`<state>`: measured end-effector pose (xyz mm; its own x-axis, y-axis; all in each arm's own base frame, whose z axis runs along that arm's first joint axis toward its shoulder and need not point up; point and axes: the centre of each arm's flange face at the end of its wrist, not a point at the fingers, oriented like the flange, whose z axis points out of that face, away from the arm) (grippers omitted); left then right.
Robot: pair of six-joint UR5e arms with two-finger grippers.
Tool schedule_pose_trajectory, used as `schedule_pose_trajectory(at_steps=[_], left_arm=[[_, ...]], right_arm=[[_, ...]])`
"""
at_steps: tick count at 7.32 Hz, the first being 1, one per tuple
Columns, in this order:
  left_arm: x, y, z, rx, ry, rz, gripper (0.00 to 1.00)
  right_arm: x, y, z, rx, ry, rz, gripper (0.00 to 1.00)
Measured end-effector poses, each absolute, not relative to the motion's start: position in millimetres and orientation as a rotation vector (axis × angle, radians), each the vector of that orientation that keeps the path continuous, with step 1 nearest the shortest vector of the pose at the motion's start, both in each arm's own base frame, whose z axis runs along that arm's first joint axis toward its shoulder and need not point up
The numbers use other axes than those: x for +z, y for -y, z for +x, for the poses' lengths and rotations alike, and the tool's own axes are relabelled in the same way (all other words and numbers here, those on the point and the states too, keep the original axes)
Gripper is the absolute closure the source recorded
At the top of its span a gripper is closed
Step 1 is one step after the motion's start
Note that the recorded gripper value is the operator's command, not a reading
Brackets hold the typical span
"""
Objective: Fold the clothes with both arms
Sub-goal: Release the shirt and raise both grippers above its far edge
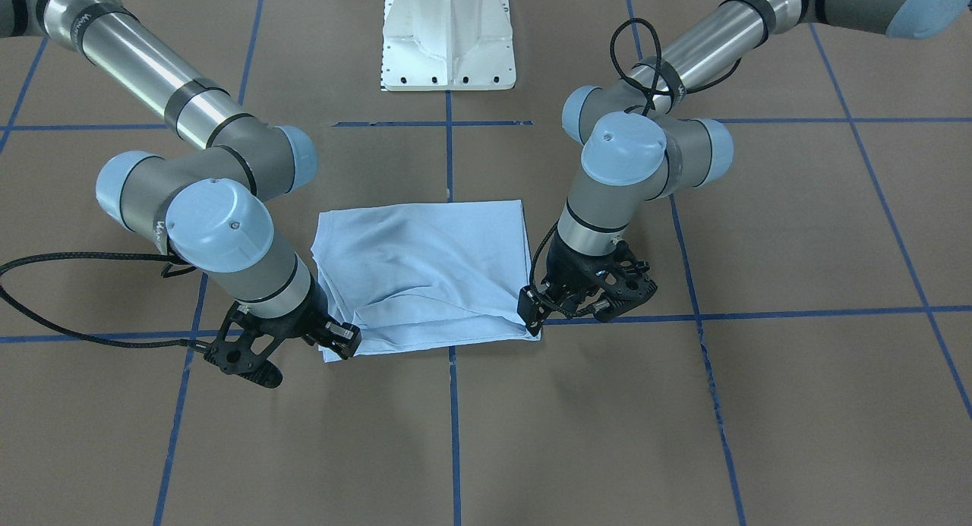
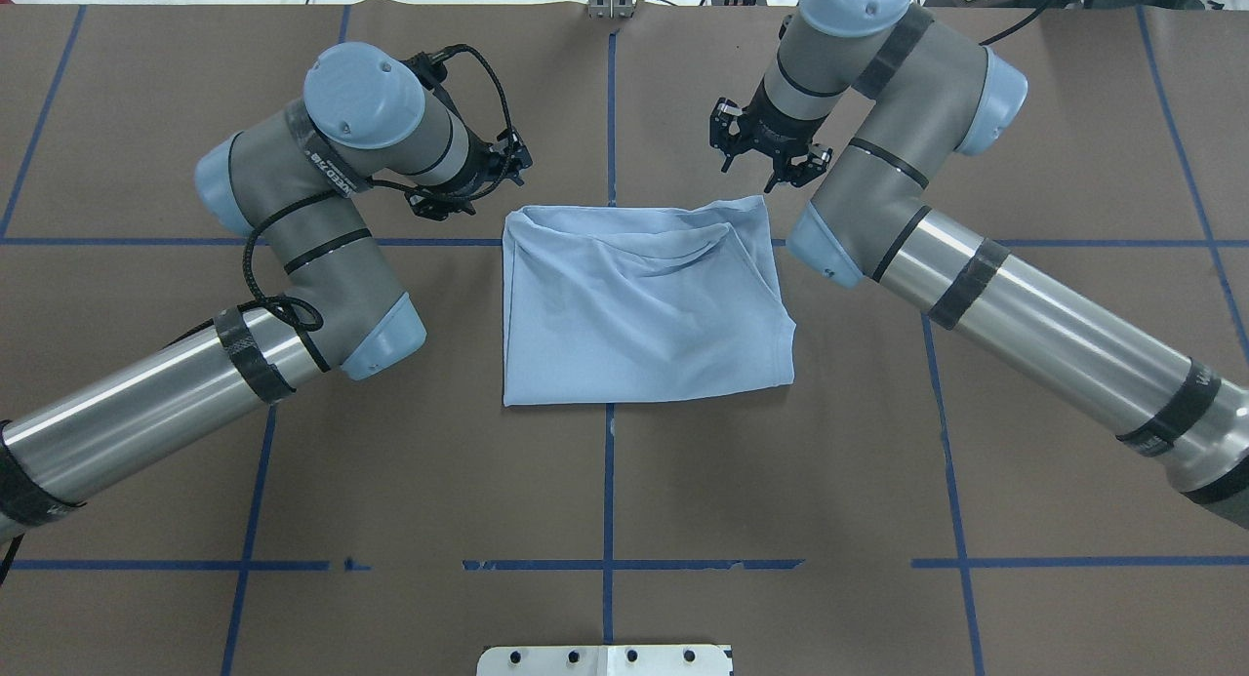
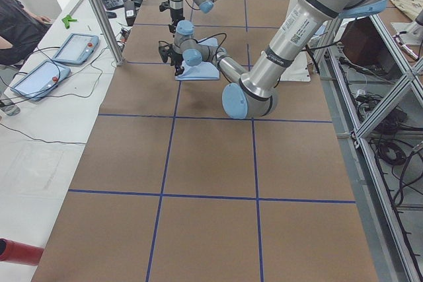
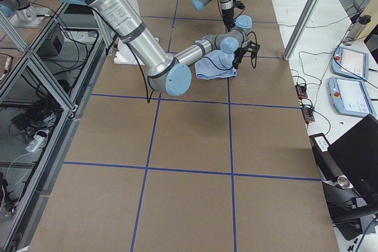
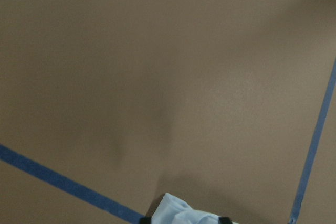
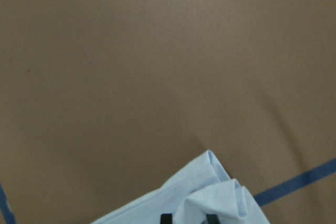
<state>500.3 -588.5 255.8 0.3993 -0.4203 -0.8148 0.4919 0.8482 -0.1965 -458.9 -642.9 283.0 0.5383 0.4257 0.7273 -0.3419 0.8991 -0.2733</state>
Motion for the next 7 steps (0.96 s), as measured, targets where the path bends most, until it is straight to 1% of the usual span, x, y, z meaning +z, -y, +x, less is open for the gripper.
schedule_pose_trajectory(at_steps=[2, 4, 7], left_arm=[[258, 594, 491, -0.537, -1.005, 0.084, 0.00], [282, 590, 461, -0.445, -1.003, 0.086, 0.00], [299, 566, 422, -0.404, -1.016, 0.119, 0.00]], right_arm=[[282, 648, -448, 0.443, 0.899, -0.100, 0.00], [299, 644, -437, 0.388, 0.884, -0.082, 0.00], [282, 599, -480, 0.300, 0.828, -0.135, 0.00]])
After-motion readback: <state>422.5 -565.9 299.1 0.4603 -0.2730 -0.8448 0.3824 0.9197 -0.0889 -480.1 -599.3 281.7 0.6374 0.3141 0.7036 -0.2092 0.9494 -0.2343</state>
